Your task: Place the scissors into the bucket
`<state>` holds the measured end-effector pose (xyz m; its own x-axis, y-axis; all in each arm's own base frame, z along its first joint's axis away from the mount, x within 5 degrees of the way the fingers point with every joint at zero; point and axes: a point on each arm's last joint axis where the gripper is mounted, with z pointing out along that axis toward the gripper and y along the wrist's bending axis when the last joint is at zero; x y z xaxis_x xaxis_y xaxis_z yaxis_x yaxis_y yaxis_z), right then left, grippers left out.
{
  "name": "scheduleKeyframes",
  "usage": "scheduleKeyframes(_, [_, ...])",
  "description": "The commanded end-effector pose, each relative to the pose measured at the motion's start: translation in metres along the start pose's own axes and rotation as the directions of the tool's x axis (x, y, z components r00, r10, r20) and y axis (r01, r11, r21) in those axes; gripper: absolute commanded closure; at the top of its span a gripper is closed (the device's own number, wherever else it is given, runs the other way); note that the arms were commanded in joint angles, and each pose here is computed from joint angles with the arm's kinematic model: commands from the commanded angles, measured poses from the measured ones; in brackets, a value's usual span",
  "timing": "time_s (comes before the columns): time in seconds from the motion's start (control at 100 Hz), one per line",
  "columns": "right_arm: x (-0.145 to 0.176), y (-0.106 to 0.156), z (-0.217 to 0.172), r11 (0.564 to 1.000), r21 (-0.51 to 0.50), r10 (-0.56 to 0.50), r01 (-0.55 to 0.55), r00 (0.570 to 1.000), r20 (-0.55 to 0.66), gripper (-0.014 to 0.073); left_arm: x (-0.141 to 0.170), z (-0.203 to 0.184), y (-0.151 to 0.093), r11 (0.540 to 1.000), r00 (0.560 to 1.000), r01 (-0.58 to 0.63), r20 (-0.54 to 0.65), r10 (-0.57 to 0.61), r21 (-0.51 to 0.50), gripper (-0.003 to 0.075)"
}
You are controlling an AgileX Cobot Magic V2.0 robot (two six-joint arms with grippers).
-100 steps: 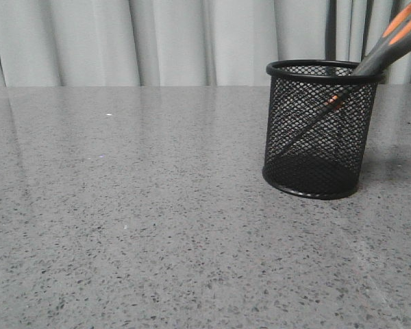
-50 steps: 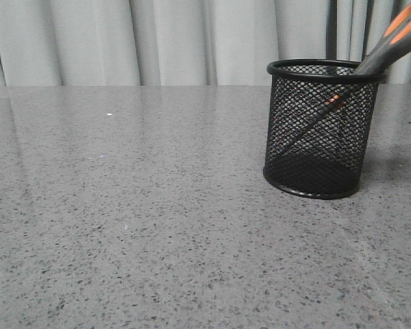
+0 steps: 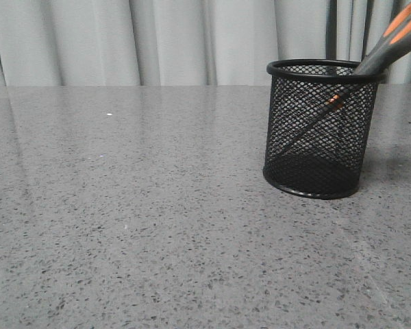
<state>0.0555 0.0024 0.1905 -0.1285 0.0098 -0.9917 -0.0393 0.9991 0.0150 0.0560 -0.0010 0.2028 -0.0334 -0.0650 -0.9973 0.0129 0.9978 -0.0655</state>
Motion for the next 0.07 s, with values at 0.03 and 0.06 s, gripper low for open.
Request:
scheduleKeyframes(0.03, [-0.0020,-0.0007,-0.0006,1.000,0.010,-0.013,0.012,0.997,0.078,0.0666,0.0017,-0.0007,0.0003,1.000,0.997,0.017,0.069,-0.017,0.003,0.0741])
scheduleKeyframes(0.06, [-0.0020,-0.0007,-0.0006,1.000,0.010,-0.013,0.012,0.997,0.078,0.0666,0.0017,-0.0007,0.0003,1.000,0.997,0.017,0.069,-0.017,0.003,0.0741])
